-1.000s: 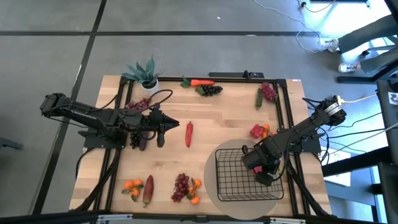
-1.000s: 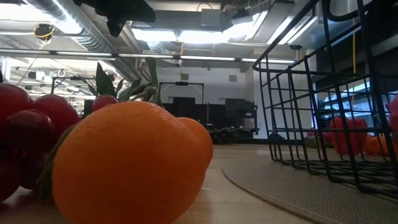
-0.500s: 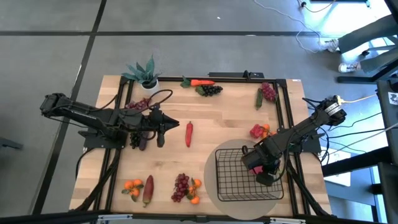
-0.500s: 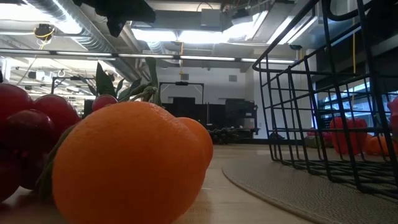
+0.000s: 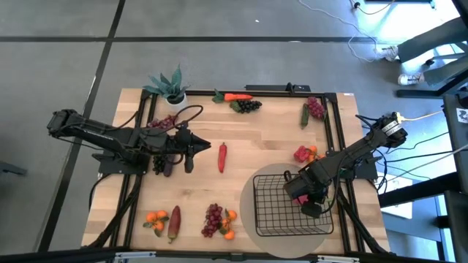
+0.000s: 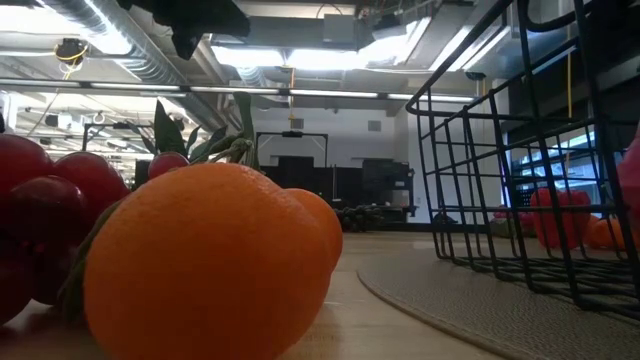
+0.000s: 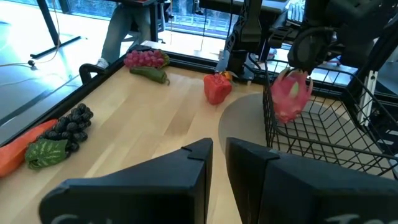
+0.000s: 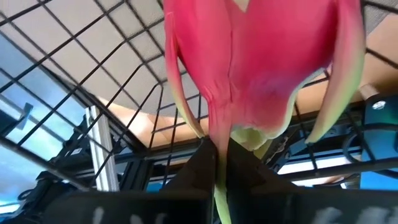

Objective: Build produce basket
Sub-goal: Put the dragon fruit into the wire basket, then put the eggplant into the wire basket

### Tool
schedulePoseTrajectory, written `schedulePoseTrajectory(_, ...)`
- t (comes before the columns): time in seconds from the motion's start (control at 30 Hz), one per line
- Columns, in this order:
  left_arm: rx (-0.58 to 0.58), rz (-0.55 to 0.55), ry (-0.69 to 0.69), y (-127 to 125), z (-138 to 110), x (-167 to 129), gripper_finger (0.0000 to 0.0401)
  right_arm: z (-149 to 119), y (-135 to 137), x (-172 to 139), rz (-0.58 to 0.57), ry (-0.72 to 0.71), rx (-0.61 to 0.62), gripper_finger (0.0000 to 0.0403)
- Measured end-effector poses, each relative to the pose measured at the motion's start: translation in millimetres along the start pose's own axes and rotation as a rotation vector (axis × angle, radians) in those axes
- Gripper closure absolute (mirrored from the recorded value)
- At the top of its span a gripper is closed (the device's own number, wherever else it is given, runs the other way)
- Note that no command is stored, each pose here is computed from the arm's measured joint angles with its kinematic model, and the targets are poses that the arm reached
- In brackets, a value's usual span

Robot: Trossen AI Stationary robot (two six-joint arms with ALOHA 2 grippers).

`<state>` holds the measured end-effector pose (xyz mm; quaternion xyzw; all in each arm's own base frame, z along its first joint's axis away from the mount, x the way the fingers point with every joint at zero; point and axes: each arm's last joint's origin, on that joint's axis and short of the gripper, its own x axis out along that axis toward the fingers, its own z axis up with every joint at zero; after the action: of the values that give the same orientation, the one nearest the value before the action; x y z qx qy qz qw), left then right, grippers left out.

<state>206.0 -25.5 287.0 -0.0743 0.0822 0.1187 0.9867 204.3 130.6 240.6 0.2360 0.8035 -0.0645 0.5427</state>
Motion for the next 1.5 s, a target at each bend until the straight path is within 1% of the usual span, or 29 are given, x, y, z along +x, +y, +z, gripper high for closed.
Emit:
schedulePoseTrajectory(0.2, 0.0, 0.0, 0.0, 0.0, 0.0, 0.0, 0.0364, -0.2, -0.3, 0.0, -0.002, 0.001, 0.0, 0.0389)
schedulePoseTrajectory(0.37, 0.0, 0.0, 0.0, 0.0, 0.0, 0.0, 0.0364, -0.2, -0.4, -0.1, -0.003, 0.001, -0.048, 0.0396)
schedulePoseTrajectory(0.47, 0.0, 0.0, 0.0, 0.0, 0.0, 0.0, 0.0364, 0.2, -0.7, -0.1, -0.014, -0.013, -0.054, 0.0399)
schedulePoseTrajectory(0.53, 0.0, 0.0, 0.0, 0.0, 0.0, 0.0, 0.0364, 0.7, -1.0, -0.1, -0.027, -0.03, -0.055, 0.0394)
schedulePoseTrajectory(0.73, 0.0, 0.0, 0.0, 0.0, 0.0, 0.0, 0.0364, 2.3, -2.0, -1.0, -0.028, -0.036, -0.071, 0.0362)
schedulePoseTrajectory(0.83, 0.021, -0.001, 0.001, -0.1, 0.0, 0.0, 0.0364, 2.5, -2.1, -1.1, -0.03, -0.039, -0.081, 0.0343)
schedulePoseTrajectory(0.93, 0.053, -0.04, 0.008, -1.1, -0.3, 0.0, 0.0364, 2.5, -2.1, -1.1, -0.031, -0.039, -0.113, 0.0329)
schedulePoseTrajectory(1.13, 0.057, -0.052, 0.01, -1.5, -0.4, 0.0, 0.0364, 3.0, -2.1, -1.3, -0.027, -0.038, -0.17, 0.0324)
schedulePoseTrajectory(1.33, 0.057, -0.052, 0.01, -1.5, -0.3, 0.0, 0.0364, 6.5, -5.9, -4.0, -0.023, -0.033, -0.141, 0.0324)
schedulePoseTrajectory(1.5, 0.057, -0.051, 0.01, -1.4, -0.3, 0.0, 0.0364, 5.8, -9.7, -8.2, -0.043, -0.013, -0.115, 0.0324)
